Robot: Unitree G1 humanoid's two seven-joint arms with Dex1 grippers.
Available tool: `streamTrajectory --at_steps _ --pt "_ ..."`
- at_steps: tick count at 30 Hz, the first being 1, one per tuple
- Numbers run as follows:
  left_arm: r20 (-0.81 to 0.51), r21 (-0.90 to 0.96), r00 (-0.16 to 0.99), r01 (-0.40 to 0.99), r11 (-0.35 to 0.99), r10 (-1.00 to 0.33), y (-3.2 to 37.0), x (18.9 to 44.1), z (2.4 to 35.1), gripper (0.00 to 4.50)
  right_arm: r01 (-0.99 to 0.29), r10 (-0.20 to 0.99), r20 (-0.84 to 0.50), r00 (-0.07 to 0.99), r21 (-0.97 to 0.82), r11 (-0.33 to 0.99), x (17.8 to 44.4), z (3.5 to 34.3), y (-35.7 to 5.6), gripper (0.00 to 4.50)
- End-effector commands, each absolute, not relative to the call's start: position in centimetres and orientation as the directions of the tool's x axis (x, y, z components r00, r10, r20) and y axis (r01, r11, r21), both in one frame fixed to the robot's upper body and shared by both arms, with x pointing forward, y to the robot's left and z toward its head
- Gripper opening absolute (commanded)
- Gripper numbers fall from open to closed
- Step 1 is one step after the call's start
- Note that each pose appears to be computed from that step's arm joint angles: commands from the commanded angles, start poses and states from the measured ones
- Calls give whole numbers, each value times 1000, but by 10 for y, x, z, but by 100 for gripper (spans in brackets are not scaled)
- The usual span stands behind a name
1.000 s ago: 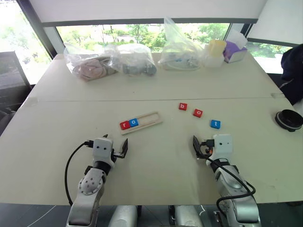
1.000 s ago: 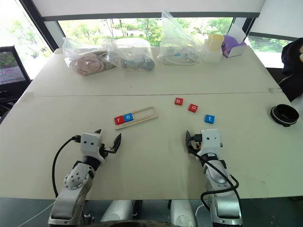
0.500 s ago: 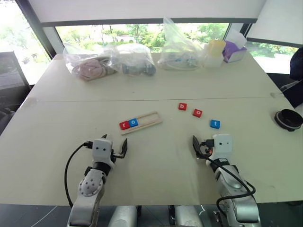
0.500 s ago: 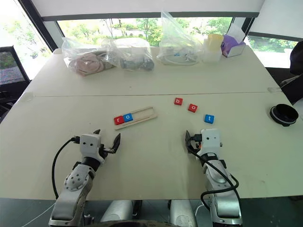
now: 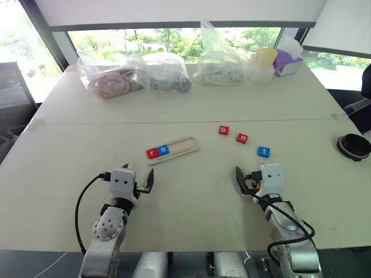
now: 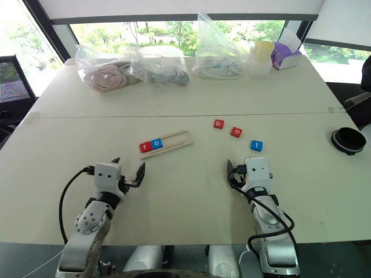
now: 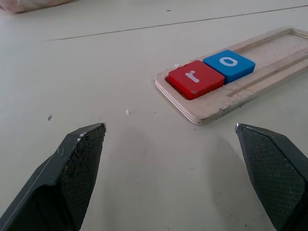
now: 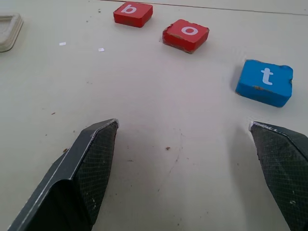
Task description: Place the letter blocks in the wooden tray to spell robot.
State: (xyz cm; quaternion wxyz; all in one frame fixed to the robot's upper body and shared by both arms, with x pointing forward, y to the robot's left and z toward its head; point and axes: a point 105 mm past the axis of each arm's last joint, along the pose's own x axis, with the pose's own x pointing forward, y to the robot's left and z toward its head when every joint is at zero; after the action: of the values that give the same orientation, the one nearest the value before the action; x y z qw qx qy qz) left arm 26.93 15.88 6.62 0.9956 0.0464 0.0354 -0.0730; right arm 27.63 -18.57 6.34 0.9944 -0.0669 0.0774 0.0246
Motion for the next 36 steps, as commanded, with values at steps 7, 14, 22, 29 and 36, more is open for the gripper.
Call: streamTrajectory --at_steps 7,14,22,29,36 --pt "-25 143 906 421 896 -421 171 288 118 450 -384 350 -185 918 -204 901 275 84 -173 442" --pt "-183 151 718 695 703 -671 210 312 135 450 -720 662 -293 689 -173 672 267 123 -163 442" --pt "-334 119 506 860 497 -795 221 331 128 450 -874 775 -407 484 -188 448 255 154 -156 442" --pt "-395 142 397 917 372 -828 207 348 118 450 -910 796 -442 414 -211 356 247 166 -149 442" --pt "-409 145 356 934 325 -840 196 359 110 450 -903 795 -430 428 -231 361 244 171 -145 442"
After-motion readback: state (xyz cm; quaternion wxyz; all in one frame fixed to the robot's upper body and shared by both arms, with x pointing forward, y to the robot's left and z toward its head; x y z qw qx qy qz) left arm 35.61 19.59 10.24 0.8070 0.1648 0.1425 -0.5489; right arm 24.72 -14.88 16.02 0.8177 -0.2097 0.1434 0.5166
